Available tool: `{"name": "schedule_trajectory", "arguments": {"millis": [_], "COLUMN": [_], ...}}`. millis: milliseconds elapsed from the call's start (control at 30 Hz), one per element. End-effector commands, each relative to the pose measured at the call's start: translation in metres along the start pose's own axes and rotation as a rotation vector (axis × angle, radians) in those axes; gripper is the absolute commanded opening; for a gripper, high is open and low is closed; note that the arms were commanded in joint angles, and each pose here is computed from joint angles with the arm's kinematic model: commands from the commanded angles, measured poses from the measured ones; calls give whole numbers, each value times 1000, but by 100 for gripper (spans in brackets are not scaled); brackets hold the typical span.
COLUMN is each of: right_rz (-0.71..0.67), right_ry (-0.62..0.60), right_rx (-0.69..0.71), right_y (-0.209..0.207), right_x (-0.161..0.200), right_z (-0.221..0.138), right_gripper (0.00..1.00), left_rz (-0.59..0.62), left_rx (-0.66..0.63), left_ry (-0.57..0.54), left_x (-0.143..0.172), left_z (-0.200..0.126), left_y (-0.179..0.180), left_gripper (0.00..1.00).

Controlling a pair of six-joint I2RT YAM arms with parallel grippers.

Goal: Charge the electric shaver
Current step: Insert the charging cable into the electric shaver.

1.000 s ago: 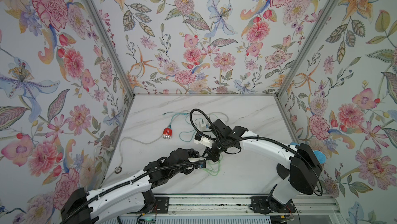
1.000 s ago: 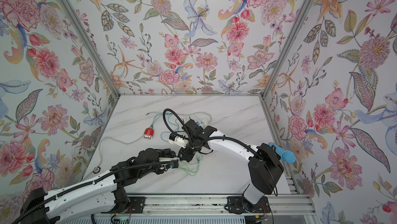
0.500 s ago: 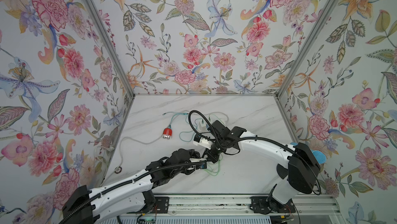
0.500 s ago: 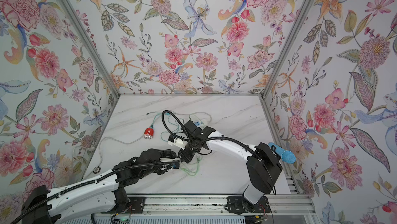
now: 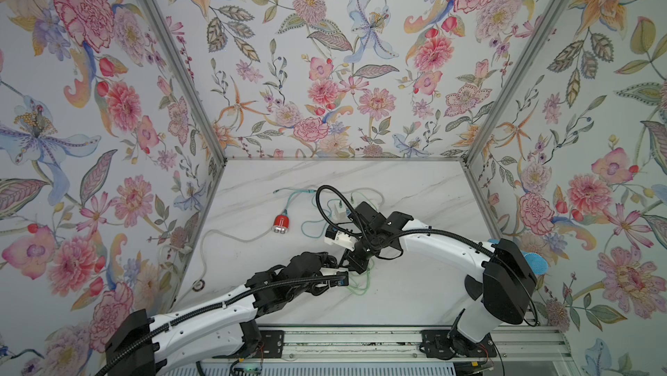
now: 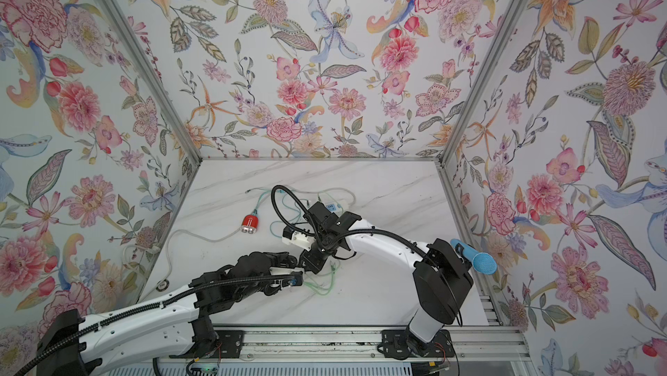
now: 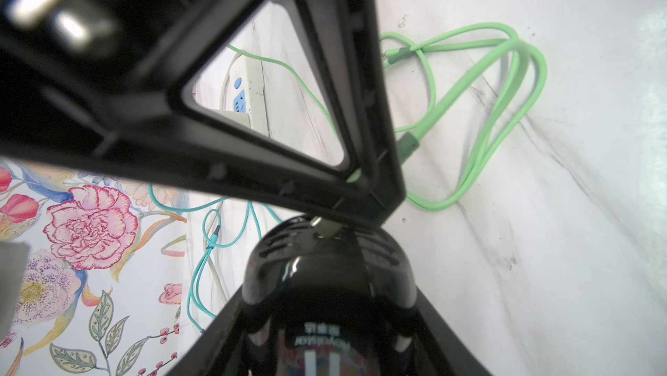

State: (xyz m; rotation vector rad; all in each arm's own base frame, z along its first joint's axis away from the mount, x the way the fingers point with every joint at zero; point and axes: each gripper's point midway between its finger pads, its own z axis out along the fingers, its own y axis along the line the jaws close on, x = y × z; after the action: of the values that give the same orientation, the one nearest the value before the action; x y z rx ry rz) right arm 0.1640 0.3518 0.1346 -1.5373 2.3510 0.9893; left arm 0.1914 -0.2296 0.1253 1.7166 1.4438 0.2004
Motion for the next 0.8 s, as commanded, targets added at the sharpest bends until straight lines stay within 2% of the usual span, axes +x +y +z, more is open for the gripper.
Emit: {"name": "schedule_trajectory", "arguments": {"millis": [0, 367, 767], "right_rz": [-21, -16, -22], "right_ry": [6, 30, 23], "right_rx": [-17, -37, -19], "right_y": [0, 4, -3], "right_x": [-2, 6, 3], "right_z": [4, 8, 0], "right_gripper": [0, 0, 0], "left_rz": [38, 196, 315], "left_rx": [-41, -20, 61], "left_ry": [-71, -64, -123], "left_x": [-25, -37, -63], "left_z": [-8, -7, -11], "left_y": [17, 25, 5], "left_gripper": [0, 0, 0]}}
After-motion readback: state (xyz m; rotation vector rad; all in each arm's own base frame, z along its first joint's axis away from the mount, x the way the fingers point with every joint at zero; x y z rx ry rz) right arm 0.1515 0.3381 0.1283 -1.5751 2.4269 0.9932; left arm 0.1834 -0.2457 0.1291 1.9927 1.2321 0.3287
